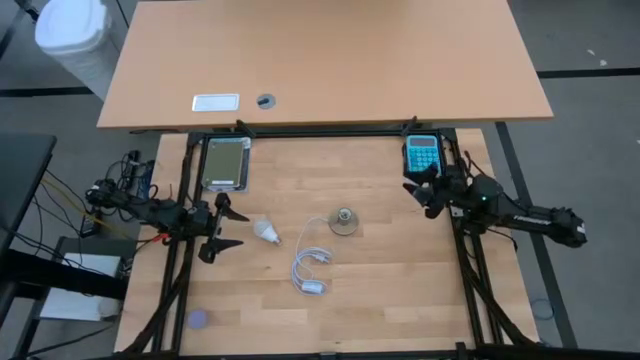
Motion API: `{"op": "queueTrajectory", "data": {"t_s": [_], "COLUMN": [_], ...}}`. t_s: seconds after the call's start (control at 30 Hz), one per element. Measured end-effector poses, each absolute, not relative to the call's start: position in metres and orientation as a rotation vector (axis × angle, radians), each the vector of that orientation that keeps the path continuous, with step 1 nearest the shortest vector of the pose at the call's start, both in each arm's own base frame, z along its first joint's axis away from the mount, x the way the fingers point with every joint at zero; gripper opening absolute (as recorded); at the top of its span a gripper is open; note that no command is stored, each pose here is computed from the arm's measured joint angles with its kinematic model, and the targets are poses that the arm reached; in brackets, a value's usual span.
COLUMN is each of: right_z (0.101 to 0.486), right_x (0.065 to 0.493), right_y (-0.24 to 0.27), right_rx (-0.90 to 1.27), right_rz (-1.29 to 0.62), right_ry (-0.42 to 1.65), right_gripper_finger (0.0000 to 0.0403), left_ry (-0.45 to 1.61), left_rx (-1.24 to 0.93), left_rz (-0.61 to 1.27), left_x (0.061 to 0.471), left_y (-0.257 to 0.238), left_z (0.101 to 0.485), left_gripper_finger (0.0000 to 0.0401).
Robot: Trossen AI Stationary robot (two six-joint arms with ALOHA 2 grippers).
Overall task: Screw lightbulb
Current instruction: Insert the white lightbulb into the silver lamp
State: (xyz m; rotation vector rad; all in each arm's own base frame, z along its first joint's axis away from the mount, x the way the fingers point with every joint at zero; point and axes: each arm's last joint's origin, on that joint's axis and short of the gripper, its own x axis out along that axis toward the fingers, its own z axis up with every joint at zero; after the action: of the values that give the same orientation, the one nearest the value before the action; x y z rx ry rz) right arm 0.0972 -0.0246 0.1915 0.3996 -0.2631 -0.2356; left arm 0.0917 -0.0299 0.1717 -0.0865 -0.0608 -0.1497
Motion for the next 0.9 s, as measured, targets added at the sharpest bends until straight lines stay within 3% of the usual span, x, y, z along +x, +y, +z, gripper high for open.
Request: {"op": "queueTrajectory", "data": {"t_s": [0.53,0.7,0.9], "right_z": [0.198,0.196,0.222], "right_x": [0.118,0.129,0.158], "right_y": [-0.003,0.003,0.014], "right_rx": [0.466,0.453,0.361], "right_rz": [-0.165,-0.221,-0.229], "right_ry": [-0.293,-0.274,-0.22], "right_gripper_finger": [0.0242,0.0242,0.0242], "left_ry": [-0.23,-0.218,-0.166], "left_rx": [-0.137,-0.139,-0.106], "left_rz": [-0.1,-0.048,0.066], "left_x": [0.089,0.09,0.094], "left_y": [-0.027,-0.026,-0.024], "left_z": [0.188,0.189,0.203], "left_gripper_finger": [0.0314,0.0314,0.0314]}}
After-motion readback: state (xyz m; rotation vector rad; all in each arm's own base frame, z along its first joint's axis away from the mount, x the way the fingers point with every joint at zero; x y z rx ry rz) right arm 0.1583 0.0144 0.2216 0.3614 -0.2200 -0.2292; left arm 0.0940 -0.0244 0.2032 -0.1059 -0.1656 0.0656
